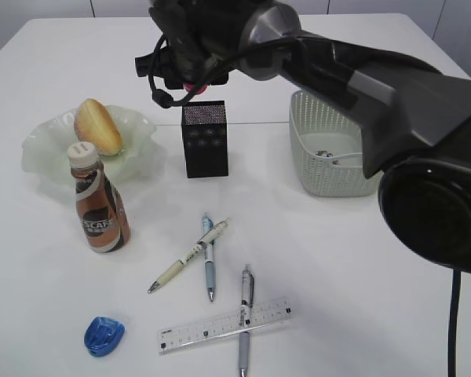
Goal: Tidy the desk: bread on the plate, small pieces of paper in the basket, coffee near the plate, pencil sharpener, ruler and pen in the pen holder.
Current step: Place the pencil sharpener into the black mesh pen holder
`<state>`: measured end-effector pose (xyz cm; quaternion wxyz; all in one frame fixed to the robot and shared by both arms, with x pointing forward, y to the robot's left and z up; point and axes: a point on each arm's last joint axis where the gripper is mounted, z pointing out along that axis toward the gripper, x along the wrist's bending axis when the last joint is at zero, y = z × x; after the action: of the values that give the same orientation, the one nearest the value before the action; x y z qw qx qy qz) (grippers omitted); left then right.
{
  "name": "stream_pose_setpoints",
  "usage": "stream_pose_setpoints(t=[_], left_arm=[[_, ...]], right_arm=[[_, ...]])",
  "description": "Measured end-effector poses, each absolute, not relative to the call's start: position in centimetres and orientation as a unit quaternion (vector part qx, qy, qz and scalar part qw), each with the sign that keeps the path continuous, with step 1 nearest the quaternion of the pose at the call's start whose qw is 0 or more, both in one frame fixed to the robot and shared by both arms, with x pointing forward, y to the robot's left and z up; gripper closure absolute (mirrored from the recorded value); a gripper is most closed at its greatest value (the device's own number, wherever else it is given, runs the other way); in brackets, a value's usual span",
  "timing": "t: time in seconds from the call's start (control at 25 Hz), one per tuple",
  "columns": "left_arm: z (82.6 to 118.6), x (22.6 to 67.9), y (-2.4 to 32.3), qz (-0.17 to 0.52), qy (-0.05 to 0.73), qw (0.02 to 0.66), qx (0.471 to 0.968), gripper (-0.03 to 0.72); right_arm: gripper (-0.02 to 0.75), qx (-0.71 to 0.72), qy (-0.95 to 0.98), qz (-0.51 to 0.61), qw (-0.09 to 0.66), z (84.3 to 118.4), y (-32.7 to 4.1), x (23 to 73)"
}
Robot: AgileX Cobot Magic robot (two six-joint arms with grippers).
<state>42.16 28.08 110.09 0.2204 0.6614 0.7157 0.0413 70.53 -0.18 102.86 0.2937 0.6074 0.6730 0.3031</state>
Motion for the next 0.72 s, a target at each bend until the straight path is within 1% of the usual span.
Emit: stream_pose_setpoints(t=[0.24,0.72], left_arm=[[110.09,42.16,28.08,0.041,0.716,0.220,0.661,0.201],[110.10,42.18,28.08,0.042,0.716,0.221,0.661,0.201]], right_arm=[[0.400,0.612,0.672,0.299,0.290,102.06,-0.06,70.69],[0.361,0.612,0.671,0.300,0.292,102.03,-0.07,70.73]])
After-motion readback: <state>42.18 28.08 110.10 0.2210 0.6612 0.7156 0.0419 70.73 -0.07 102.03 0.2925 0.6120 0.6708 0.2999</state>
